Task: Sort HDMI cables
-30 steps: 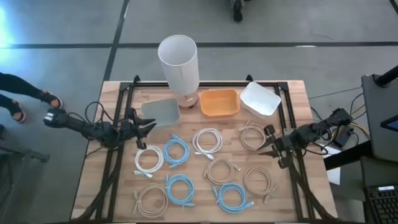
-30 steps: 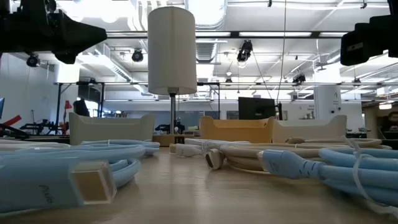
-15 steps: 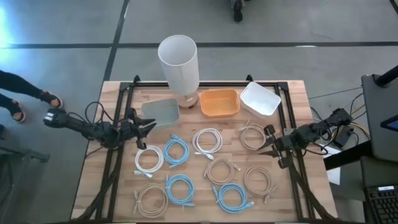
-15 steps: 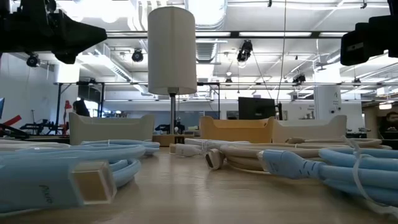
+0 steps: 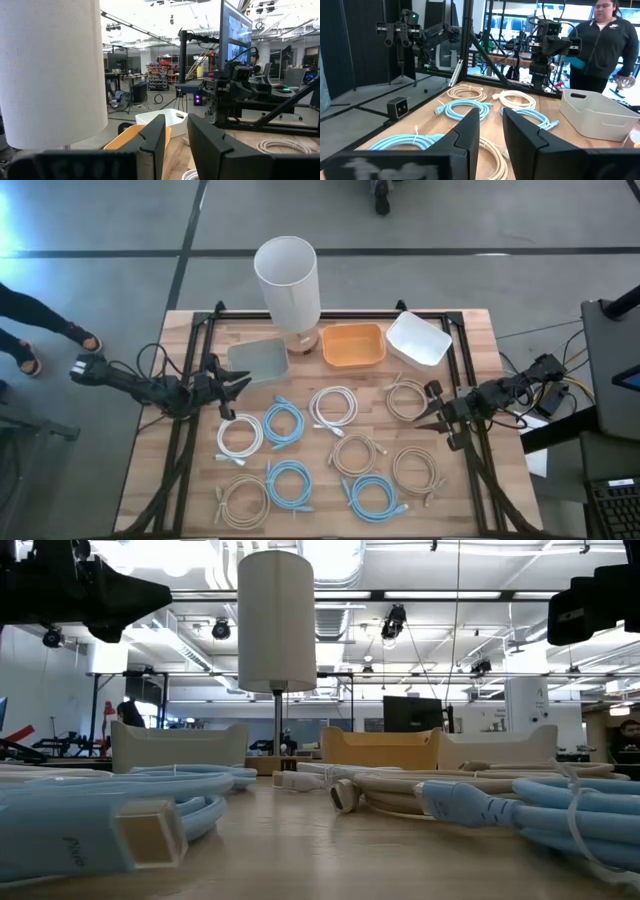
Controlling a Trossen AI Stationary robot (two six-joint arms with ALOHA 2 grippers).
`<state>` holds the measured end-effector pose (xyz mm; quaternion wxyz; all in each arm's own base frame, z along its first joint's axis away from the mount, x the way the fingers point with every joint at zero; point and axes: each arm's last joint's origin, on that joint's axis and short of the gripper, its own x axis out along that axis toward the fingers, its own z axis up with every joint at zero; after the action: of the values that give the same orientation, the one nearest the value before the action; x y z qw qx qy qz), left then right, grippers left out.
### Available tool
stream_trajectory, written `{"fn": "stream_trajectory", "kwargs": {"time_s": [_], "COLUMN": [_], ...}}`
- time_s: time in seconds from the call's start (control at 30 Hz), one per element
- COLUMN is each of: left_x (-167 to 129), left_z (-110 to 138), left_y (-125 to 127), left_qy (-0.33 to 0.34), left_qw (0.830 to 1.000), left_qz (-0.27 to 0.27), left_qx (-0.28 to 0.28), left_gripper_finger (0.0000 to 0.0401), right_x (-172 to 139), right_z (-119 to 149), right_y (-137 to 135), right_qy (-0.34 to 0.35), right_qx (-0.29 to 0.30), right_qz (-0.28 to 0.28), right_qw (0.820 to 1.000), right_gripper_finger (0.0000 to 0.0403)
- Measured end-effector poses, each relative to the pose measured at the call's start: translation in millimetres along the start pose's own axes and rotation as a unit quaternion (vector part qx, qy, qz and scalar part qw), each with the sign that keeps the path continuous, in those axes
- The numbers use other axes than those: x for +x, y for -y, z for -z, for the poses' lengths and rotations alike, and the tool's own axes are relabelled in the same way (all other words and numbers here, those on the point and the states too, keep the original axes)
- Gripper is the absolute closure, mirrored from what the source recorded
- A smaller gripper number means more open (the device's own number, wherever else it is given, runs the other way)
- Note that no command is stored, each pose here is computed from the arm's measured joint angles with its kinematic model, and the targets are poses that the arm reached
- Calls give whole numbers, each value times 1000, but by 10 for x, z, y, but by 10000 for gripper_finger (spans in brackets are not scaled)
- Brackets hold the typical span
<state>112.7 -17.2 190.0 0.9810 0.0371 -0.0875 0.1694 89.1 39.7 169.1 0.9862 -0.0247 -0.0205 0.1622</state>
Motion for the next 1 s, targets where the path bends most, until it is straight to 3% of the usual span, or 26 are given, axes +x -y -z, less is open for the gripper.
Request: {"fn": "stream_trajectory", "kwargs": {"time_s": [1.0], "left_x": [0], "left_z": [-1], "left_y": [0], "left_qy": [0], "left_qw": [1000], "left_qz": [0], "left_qx": [0], "left_gripper_finger": [311], "right_x": [0], "right_z": [0], "right_y": [0], "right_qy": [0], "right_qx": [0], "right_qz": [0], "right_qw": [1000], "right_gripper_finger": [326]}}
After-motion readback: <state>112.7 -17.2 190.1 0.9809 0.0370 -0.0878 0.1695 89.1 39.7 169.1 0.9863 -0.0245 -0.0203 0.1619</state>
